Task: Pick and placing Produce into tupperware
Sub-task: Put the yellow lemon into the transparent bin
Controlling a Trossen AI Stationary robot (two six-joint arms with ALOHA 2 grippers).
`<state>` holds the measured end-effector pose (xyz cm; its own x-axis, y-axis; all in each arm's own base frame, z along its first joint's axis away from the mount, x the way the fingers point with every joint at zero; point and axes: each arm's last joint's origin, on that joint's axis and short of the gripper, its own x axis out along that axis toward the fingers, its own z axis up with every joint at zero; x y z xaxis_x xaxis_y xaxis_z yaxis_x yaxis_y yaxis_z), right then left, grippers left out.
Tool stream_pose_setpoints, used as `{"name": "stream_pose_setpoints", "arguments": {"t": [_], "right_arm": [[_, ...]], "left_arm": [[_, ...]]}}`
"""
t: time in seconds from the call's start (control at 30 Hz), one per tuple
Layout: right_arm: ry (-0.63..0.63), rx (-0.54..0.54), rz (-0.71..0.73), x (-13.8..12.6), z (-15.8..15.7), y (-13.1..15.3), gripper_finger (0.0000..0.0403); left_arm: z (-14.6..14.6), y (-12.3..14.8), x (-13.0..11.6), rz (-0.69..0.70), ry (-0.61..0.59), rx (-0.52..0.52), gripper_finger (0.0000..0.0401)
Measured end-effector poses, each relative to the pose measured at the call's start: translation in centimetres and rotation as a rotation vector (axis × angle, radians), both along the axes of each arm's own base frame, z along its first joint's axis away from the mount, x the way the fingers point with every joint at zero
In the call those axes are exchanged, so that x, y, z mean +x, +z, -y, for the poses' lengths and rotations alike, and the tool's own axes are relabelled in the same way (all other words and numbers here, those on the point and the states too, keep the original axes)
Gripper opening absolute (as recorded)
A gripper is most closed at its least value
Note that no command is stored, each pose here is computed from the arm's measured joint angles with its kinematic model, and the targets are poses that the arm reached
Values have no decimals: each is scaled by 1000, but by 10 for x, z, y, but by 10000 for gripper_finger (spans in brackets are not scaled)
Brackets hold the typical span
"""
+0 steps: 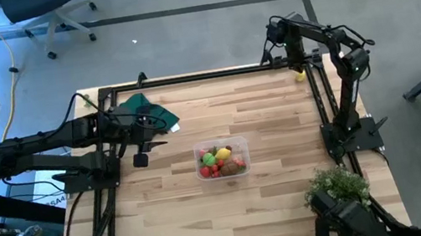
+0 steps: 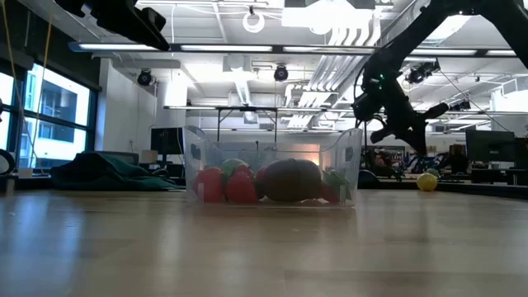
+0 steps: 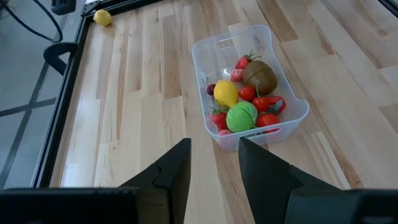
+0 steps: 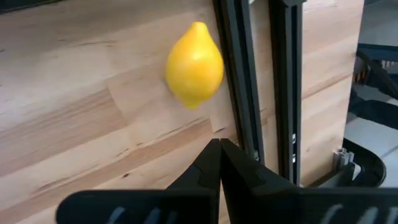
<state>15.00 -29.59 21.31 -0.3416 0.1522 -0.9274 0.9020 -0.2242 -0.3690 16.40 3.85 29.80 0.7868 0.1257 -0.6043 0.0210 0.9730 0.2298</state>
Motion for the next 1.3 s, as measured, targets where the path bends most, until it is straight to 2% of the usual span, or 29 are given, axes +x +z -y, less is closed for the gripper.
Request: {"name": "stream_pose_setpoints", "arguments": {"t": [0.4,0.63,1.3], "right_arm": [[-62,5,78,1,-4,-24,0],[-143,-52,121,-6,5,-26,0],[-320,-253,56,-16,21,-28,0]], "left_arm": [[0,0,0,0,0,0,122],[0,0,0,0,-1,0,122],[0,0,0,0,0,0,122]]}}
